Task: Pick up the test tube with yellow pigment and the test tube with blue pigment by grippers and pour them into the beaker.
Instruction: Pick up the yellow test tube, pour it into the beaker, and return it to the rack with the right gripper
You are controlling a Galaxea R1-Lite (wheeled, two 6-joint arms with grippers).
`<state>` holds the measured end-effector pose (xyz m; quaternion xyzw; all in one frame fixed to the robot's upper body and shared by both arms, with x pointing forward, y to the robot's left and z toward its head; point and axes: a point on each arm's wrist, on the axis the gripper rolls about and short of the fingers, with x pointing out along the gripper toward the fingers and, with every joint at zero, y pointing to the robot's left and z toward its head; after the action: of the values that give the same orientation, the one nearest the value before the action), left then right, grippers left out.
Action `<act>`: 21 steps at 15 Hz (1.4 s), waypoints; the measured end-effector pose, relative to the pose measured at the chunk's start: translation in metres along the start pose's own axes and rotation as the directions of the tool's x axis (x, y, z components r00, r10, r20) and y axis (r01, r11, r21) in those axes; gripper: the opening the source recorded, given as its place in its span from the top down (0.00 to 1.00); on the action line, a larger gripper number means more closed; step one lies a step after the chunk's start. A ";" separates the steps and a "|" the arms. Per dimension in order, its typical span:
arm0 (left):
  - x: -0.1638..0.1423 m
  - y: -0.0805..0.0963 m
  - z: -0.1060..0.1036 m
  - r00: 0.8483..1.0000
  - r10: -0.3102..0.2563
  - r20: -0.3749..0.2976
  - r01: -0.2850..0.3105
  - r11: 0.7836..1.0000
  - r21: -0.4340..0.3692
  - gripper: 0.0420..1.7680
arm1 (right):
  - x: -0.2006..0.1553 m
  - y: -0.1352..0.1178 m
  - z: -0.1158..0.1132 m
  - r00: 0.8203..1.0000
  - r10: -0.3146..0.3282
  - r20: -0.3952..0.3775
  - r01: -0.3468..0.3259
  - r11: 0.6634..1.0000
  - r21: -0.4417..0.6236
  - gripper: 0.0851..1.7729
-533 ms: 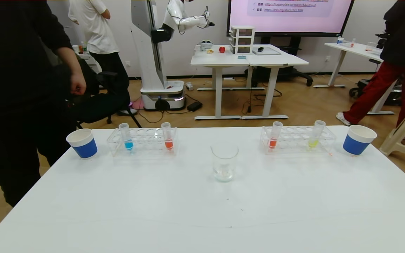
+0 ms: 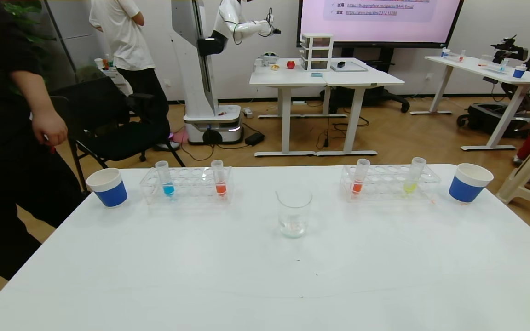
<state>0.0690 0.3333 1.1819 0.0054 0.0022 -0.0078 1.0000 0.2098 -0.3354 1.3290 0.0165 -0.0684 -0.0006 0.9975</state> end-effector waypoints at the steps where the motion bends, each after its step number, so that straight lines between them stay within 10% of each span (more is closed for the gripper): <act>1: 0.000 0.000 0.000 1.000 0.000 0.000 0.000 1.000 0.000 0.01 | 0.021 0.000 -0.006 1.000 0.009 -0.028 -0.009 1.000 0.001 0.02; 14: 0.000 0.000 0.000 1.000 0.000 0.000 0.000 1.000 0.000 0.01 | 0.183 -0.021 -0.171 0.983 0.011 -0.184 0.000 0.998 0.062 0.02; 21: 0.000 0.000 0.000 1.000 0.000 0.000 0.000 1.000 0.000 0.01 | 0.233 -0.028 -0.190 0.993 0.002 -0.120 0.005 0.998 0.061 0.02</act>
<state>0.0690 0.3333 1.1819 0.0054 0.0022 -0.0076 1.0000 0.4663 -0.3576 1.1722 0.0472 -0.0083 0.0016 0.9988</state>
